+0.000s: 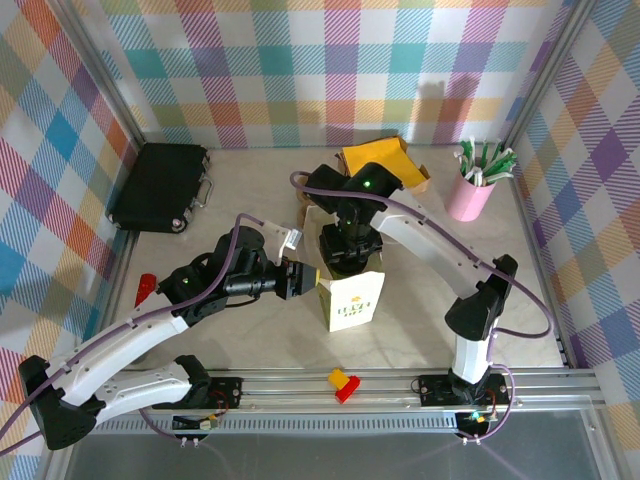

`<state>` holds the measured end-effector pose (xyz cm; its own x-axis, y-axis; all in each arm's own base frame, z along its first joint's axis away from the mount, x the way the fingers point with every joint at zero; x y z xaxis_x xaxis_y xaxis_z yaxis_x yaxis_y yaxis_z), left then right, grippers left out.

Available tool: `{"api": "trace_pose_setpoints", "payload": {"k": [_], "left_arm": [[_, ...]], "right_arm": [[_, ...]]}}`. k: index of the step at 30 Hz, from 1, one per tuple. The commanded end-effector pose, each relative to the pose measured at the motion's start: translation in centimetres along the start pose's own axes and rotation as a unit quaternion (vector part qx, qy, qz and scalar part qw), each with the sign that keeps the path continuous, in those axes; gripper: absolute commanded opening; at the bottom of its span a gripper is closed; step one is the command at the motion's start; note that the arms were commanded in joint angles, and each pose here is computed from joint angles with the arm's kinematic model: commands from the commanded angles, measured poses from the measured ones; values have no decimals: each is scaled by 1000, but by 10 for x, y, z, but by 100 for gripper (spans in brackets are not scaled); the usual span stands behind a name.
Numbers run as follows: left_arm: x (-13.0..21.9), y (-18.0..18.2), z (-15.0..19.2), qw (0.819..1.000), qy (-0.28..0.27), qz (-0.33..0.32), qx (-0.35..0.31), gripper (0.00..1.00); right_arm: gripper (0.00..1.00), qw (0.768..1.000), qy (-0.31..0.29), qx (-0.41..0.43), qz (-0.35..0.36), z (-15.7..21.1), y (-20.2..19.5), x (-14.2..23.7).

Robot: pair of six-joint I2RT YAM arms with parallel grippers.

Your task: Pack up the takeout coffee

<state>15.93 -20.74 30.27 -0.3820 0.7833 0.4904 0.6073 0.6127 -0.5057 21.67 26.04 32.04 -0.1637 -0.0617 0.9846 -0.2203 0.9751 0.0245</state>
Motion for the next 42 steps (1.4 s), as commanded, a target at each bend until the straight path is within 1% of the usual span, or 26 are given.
{"api": "trace_pose_setpoints", "payload": {"k": [1, 16, 19, 24, 27, 29, 34, 38, 42], "left_arm": [[-3, 2, -1, 1000, -2, -1, -4, 37], [-8, 4, -1, 1000, 1, -7, 0, 36], [-3, 2, -4, 1000, -1, -7, -2, 41], [12, -12, -14, 1000, -17, 21, -8, 49], [24, -19, -20, 999, -31, 33, -12, 52], [30, -21, -23, 999, -39, 29, -14, 53], [37, -20, -26, 999, -44, 6, -14, 53], [33, -16, -27, 999, -37, -14, -6, 48], [29, -14, -26, 999, -33, -15, 1, 47]], "right_arm": [[49, 1000, 18, -4, 11, 2, -4, -7], [49, 999, 42, -3, 1, 8, 1, -28], [49, 999, 45, -2, 3, 7, 1, -30], [49, 999, 48, -1, 4, 6, 3, -35], [49, 999, 51, -1, 5, 6, 4, -37], [49, 999, 50, -1, 4, 6, 4, -38], [49, 999, 51, -1, 0, 6, 5, -40], [49, 999, 54, 1, -3, 6, 6, -42], [48, 998, 56, 1, 0, 7, 6, -44]]}}
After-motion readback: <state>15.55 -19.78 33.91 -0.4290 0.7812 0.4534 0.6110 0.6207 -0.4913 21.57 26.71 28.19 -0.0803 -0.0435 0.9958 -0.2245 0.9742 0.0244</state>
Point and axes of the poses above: each hand's point on the last joint's axis, 136 mm out from that joint toward the fingers, its own x axis back along the fingers, its own y axis along the line the jaws close on, z = x × y, the point moved 8 cm from there along x, back along the fingers, and after that the axes turned 3 degrees about -x, right-handed, at the moved point
